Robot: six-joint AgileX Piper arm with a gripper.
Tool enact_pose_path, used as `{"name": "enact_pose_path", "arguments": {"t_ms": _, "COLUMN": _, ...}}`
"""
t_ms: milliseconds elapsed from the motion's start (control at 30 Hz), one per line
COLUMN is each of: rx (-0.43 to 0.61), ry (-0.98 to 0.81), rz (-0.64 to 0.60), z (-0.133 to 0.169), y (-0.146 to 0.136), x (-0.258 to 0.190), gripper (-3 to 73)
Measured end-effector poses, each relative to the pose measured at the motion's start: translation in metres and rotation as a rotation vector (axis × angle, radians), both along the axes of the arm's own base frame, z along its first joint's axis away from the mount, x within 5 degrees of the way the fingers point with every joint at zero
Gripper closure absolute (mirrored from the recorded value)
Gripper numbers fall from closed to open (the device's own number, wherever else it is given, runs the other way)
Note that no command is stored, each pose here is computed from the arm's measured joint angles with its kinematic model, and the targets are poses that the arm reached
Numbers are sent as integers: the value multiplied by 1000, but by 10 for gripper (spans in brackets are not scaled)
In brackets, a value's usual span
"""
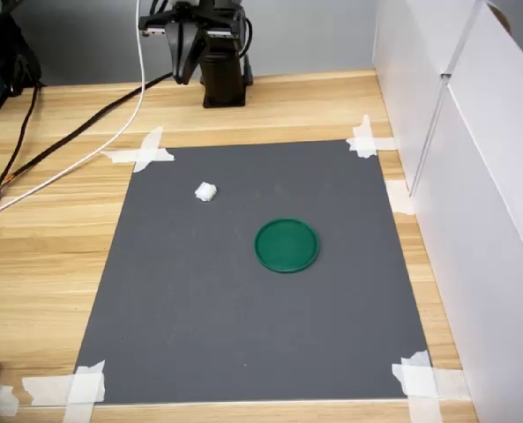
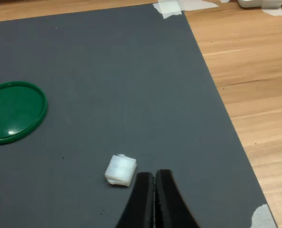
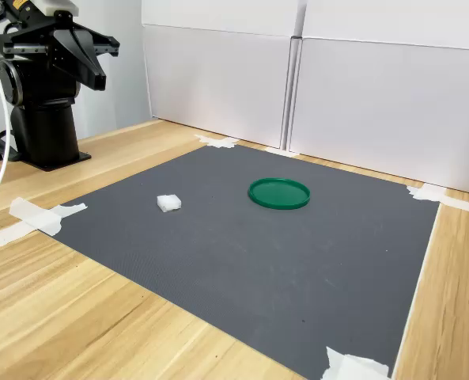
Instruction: Grasp a white terminal and put it in the green lid.
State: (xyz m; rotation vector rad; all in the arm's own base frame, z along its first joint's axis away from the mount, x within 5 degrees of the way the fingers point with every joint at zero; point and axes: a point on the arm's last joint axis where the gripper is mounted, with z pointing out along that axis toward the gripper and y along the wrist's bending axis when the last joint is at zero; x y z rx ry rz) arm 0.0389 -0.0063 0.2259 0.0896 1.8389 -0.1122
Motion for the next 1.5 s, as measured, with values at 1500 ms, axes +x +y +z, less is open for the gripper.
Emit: {"name": "enact_pose_path", "arguments": {"t_ms": 1500, "rx": -37, "ry": 436, "rz": 56, "z": 65, "y": -10, "x": 109, "gripper": 716}}
